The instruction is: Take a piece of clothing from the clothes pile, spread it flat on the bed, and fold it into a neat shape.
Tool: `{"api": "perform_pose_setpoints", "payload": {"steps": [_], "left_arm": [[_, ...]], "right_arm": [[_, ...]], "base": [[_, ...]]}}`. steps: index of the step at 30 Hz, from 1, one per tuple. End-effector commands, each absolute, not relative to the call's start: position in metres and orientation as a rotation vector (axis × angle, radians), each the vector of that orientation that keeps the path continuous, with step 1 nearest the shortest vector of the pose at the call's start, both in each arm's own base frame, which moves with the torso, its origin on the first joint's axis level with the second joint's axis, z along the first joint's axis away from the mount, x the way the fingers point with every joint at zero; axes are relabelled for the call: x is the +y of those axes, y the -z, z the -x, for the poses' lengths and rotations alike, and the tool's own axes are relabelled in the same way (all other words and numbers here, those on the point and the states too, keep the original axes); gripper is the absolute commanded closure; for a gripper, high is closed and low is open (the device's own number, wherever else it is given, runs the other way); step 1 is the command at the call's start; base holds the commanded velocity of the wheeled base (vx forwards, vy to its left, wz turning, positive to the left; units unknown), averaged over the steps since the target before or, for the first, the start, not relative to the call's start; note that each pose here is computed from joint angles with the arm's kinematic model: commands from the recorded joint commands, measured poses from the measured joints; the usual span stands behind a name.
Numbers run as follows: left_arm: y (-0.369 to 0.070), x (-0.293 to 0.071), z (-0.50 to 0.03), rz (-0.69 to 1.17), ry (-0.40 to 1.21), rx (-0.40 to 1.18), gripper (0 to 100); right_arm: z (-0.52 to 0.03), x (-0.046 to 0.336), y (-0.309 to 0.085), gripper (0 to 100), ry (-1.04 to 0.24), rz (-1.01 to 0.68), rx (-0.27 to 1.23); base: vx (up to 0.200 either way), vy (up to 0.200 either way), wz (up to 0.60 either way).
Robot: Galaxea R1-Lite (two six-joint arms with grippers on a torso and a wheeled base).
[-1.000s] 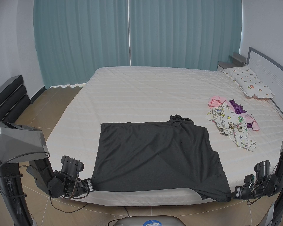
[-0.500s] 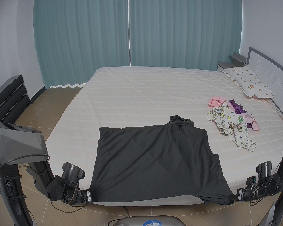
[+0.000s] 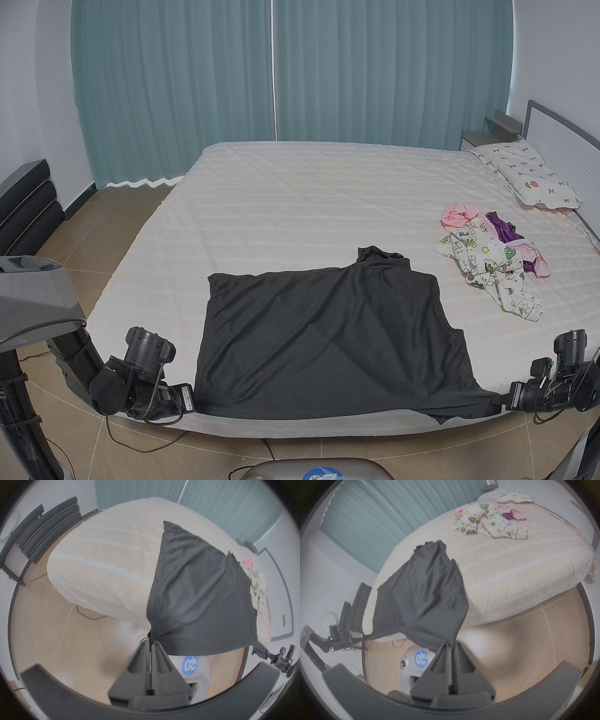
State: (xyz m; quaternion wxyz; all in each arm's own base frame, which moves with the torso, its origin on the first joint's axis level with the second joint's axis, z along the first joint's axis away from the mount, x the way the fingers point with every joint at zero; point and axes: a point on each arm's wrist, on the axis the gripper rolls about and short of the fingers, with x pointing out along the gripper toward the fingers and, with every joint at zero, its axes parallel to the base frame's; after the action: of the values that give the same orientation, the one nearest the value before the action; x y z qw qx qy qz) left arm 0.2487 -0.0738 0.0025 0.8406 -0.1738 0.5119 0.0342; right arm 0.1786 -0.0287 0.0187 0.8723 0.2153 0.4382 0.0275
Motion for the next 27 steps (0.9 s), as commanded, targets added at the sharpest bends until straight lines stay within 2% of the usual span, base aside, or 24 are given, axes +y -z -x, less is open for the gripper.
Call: {"api": "perform_pose_setpoints", "payload": {"steps": [1, 9, 19, 27], "left_arm": [[-0.016, -0.076, -0.260, 0.413, -0.062, 1.013, 100], [-0.033, -0.080, -0.289, 0.538, -0.092, 0.910, 100], [-0.052, -0.072, -0.285, 0.591, -0.128, 0.842, 100], [-0.057, -0.067, -0.262, 0.584, -0.143, 0.878, 100]], "right_arm": [[-0.191, -0.029, -0.035, 100, -0.073, -0.445, 0.815], [-0.215, -0.031, -0.048, 100, -0.070, -0.482, 0.727], [-0.221, -0.024, -0.060, 100, -0.098, -0.490, 0.668], [-0.210, -0.023, -0.061, 100, -0.097, -0.485, 0.673]], "base": [[0.000, 0.000, 0.00], [0.000, 0.000, 0.00], [0.000, 0.000, 0.00], [0.000, 0.000, 0.00]]}}
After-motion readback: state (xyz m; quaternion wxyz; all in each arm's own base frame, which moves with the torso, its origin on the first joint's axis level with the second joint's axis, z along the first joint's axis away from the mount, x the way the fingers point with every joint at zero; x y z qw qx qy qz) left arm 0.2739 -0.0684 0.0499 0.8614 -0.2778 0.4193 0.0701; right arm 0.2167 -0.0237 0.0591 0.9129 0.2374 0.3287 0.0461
